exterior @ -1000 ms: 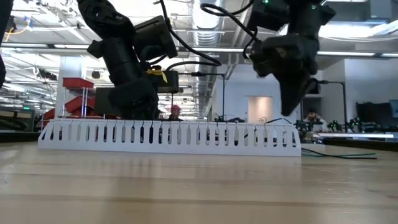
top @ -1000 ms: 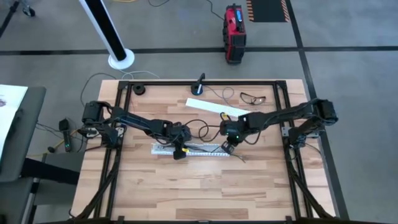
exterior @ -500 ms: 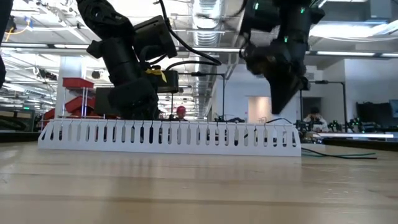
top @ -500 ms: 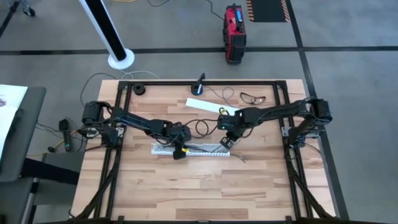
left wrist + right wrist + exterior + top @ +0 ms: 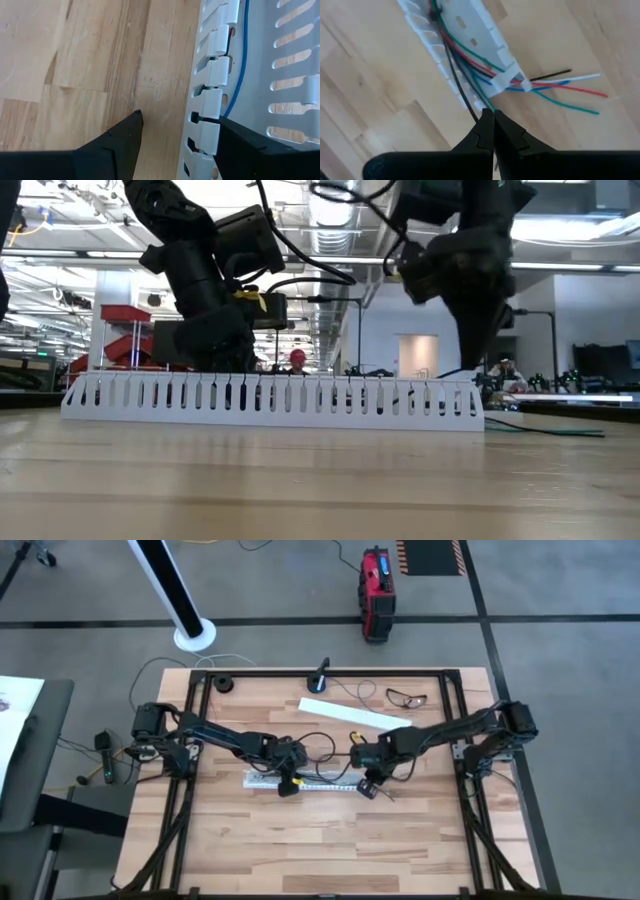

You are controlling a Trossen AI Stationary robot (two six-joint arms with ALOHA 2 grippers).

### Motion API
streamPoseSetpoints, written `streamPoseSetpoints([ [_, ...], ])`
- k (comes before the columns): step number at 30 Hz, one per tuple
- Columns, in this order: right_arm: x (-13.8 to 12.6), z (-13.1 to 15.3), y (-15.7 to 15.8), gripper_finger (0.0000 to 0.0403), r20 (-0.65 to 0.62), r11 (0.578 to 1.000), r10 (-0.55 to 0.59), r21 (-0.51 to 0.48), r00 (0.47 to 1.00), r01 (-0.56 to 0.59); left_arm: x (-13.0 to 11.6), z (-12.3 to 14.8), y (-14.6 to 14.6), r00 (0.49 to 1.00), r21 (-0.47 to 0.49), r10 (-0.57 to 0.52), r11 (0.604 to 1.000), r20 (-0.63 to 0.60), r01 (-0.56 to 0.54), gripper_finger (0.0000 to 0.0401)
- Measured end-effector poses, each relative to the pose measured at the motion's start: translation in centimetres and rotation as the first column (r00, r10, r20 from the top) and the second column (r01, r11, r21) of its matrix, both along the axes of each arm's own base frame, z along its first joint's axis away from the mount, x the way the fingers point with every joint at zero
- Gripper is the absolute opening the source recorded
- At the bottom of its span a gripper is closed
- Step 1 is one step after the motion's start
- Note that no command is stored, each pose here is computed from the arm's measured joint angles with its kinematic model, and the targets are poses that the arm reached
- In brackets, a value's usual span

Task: Ziptie cables
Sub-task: Put the colored zip-tied into the white cable duct

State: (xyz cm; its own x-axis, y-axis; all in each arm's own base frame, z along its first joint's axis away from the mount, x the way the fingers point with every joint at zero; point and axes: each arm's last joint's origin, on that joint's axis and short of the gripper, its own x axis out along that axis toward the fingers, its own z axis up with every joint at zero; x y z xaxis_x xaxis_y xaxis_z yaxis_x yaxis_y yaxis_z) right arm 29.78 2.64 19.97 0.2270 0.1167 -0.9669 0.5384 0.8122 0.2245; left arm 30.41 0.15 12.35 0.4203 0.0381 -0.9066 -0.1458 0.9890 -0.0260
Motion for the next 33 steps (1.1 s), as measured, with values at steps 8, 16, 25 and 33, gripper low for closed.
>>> streamPoseSetpoints([
  [8,0.0,-0.7,1.1,0.0000,-0.029,0.997,-0.009,-0.076,1.000,0.007,0.1,0.1,0.0,1.000,0.002,-0.002,1.000,0.014,0.002,0.0207],
  [16,1.3,-2.3,0.4,0.0000,-0.013,0.995,-0.046,-0.085,0.999,0.044,0.1,0.1,0.0,1.000,0.003,-0.001,1.000,0.016,0.001,0.0207],
  [25,0.6,-1.8,2.0,0.0000,-0.032,0.996,-0.039,-0.079,0.999,0.036,0.1,0.1,0.0,1.000,0.004,0.000,1.000,0.012,0.000,0.0207],
  [33,0.1,-1.3,2.8,0.0000,-0.033,0.996,-0.017,-0.087,0.999,0.014,0.2,0.1,0.0,1.000,0.015,0.005,1.000,0.019,-0.005,0.0207],
])
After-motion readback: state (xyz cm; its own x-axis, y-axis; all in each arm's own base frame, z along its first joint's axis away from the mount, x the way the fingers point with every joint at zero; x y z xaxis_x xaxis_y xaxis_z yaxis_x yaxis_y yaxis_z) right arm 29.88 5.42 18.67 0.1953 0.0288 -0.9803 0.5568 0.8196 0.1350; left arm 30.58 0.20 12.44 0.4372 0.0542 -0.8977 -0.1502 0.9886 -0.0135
